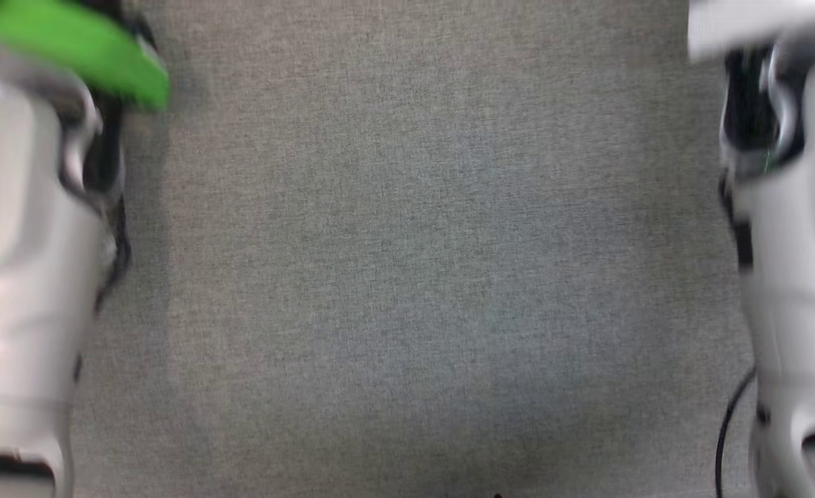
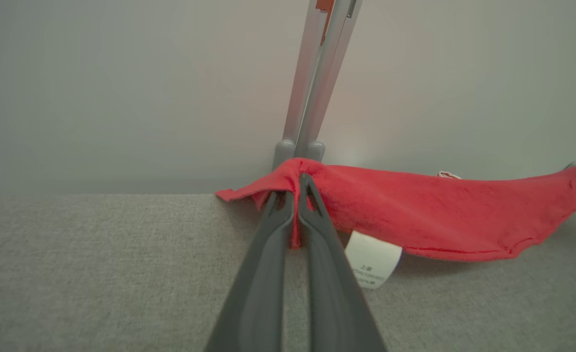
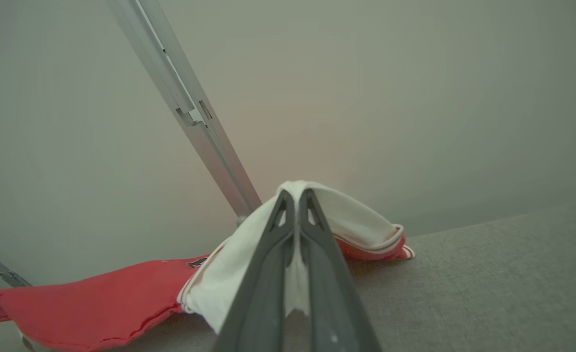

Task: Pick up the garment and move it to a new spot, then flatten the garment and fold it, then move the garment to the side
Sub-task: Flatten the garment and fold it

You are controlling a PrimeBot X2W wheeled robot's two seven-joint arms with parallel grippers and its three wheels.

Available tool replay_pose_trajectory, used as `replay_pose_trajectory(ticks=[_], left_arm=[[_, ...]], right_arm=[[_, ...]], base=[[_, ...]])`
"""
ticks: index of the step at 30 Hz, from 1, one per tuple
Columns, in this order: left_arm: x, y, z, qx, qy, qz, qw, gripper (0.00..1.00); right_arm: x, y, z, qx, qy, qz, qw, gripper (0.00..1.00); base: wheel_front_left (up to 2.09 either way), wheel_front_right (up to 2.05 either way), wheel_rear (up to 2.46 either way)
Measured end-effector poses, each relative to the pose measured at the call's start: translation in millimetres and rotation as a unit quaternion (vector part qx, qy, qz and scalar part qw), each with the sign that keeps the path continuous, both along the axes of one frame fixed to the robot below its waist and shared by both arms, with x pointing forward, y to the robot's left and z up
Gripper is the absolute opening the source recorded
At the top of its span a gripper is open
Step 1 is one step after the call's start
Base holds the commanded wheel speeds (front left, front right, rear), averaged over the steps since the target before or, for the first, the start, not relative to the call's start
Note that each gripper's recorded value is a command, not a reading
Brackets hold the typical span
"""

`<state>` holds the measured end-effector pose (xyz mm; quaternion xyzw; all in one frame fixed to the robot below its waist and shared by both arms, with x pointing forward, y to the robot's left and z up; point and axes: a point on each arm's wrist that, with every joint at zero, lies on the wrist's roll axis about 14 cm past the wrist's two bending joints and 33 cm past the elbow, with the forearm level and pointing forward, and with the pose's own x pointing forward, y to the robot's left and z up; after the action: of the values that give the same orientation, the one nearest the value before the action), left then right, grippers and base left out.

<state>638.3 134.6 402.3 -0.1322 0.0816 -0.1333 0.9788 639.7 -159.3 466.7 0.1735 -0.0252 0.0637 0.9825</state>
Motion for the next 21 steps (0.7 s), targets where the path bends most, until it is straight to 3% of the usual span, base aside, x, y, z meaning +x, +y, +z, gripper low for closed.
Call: replay_pose_trajectory(ticks=[2,4,16,21], left_arm=[[-40,2,-32,-0.01,0.045,0.0,0.999,0.0],[-66,4,-38,-0.011,0.056,-0.003,0.998,0.0],[-273,-10,-43,-0.091,0.178,0.037,0.979,0.0],[-314,-27,-13,-0.126,0.192,0.023,0.973,0.0]], right_arm=[[-44,-12,-39,0.022,0.051,-0.014,0.998,0.0],[-78,-15,-53,0.029,0.076,-0.017,0.997,0.0],[-268,-67,-28,0.059,0.148,-0.09,0.983,0.0],[-321,-82,-30,0.07,0.19,-0.116,0.972,0.0]], base=[[0.0,0.0,0.0],[0.0,0.0,0.0],[0.0,0.0,0.0],[0.0,0.0,0.0]])
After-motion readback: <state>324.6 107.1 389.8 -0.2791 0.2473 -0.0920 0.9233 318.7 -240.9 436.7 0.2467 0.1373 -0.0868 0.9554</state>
